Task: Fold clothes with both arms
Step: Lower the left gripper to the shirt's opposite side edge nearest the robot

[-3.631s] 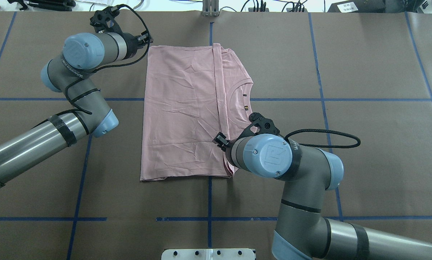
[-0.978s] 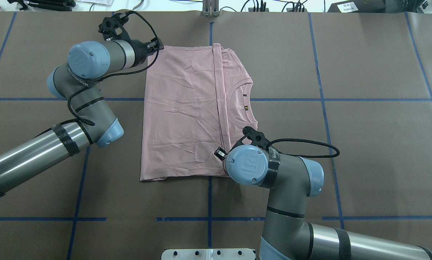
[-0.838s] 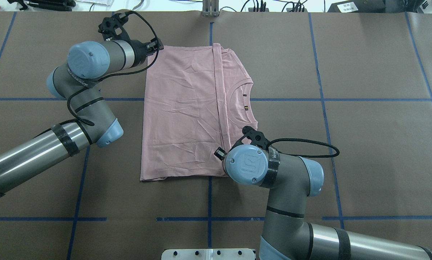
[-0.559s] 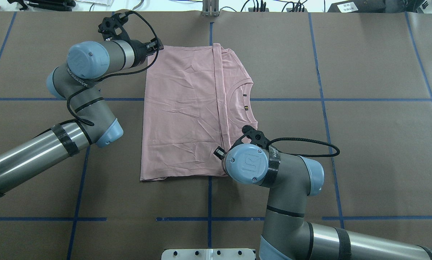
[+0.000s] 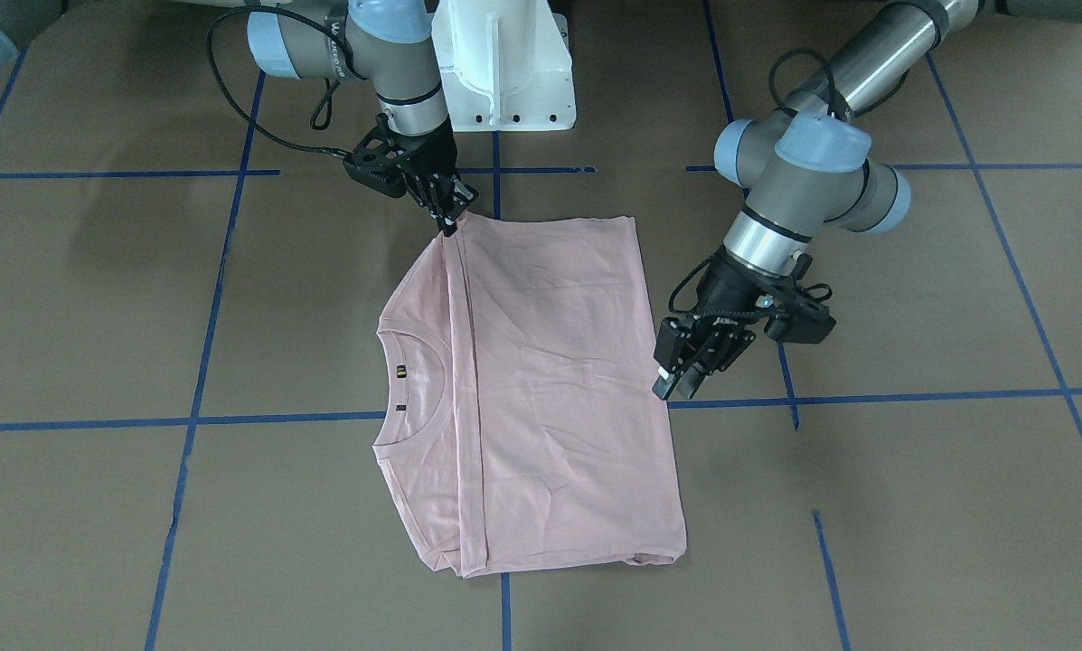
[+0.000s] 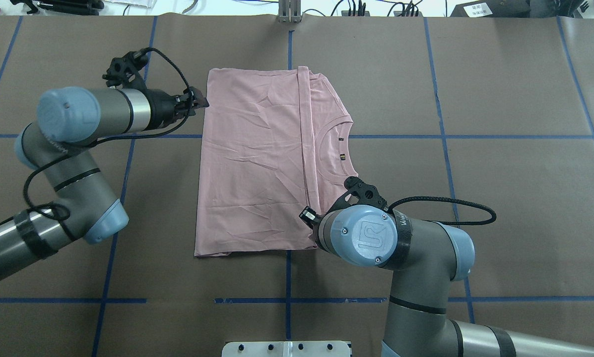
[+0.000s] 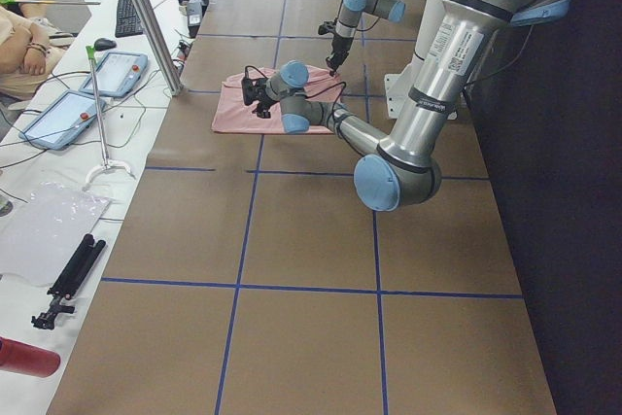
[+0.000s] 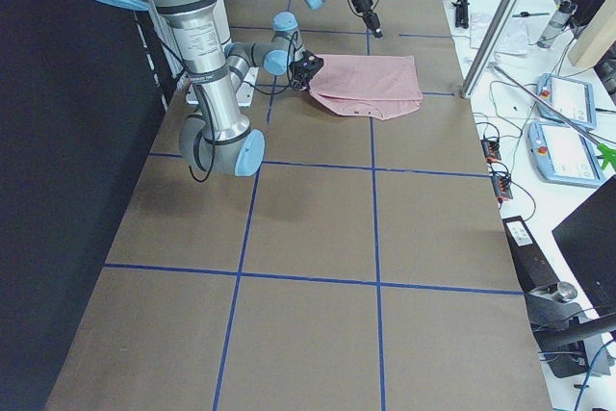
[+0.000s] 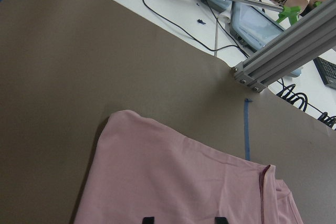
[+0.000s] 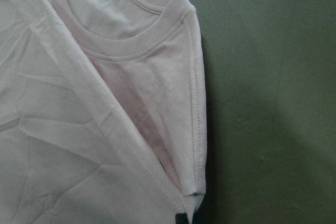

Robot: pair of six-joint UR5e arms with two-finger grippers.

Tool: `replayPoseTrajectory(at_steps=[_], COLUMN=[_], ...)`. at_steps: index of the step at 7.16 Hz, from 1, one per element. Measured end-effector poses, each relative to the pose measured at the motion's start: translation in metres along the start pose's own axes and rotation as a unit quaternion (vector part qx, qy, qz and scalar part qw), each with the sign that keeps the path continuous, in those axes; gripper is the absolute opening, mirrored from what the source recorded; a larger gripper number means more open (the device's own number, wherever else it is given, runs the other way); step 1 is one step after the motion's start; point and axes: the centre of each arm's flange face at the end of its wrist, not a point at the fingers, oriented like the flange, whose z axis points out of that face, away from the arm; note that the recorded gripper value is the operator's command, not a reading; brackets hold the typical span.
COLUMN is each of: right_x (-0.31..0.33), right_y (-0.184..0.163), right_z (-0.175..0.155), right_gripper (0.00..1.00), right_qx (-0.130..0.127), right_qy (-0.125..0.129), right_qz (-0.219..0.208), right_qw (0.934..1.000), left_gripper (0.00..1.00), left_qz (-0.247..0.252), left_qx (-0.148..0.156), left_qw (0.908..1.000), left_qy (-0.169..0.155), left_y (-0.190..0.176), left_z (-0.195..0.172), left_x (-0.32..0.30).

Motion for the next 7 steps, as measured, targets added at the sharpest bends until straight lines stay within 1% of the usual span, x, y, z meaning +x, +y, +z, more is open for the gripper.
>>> replayPoseTrajectory(at_steps=[1,2,3,5,6,7], right_x=[0.003,0.006,0.007,0.008,0.009,0.009], right_y=[0.003,0.005,0.006,0.007,0.007,0.008], right_z=[-0.001,0.000,0.001,0.002,0.003,0.003], right_gripper=[0.00,0.00,0.00,0.00,0.00,0.00], right_qx=[-0.002,-0.003,-0.003,-0.003,-0.003,-0.004], right_qy=[0.001,0.002,0.003,0.004,0.005,0.005], right_qz=[0.001,0.001,0.000,-0.001,-0.001,-0.002], right_qw=[1.0000,1.0000,1.0000,1.0000,1.0000,1.0000], left_gripper=[0.52,0.58,0.58,0.58,0.58,0.58], left_qz=[-0.004,-0.003,-0.004,-0.029,-0.041,-0.047], left_qx=[-0.020,-0.040,-0.060,-0.104,-0.117,-0.124], left_qw=[0.9997,0.9986,0.9970,0.9921,0.9898,0.9871], left_qy=[-0.015,-0.035,-0.049,-0.064,-0.071,-0.089], left_y=[0.024,0.048,0.073,0.130,0.147,0.160], left_z=[-0.021,-0.036,-0.046,-0.053,-0.057,-0.059], left_x=[-0.015,-0.033,-0.047,-0.057,-0.053,-0.049])
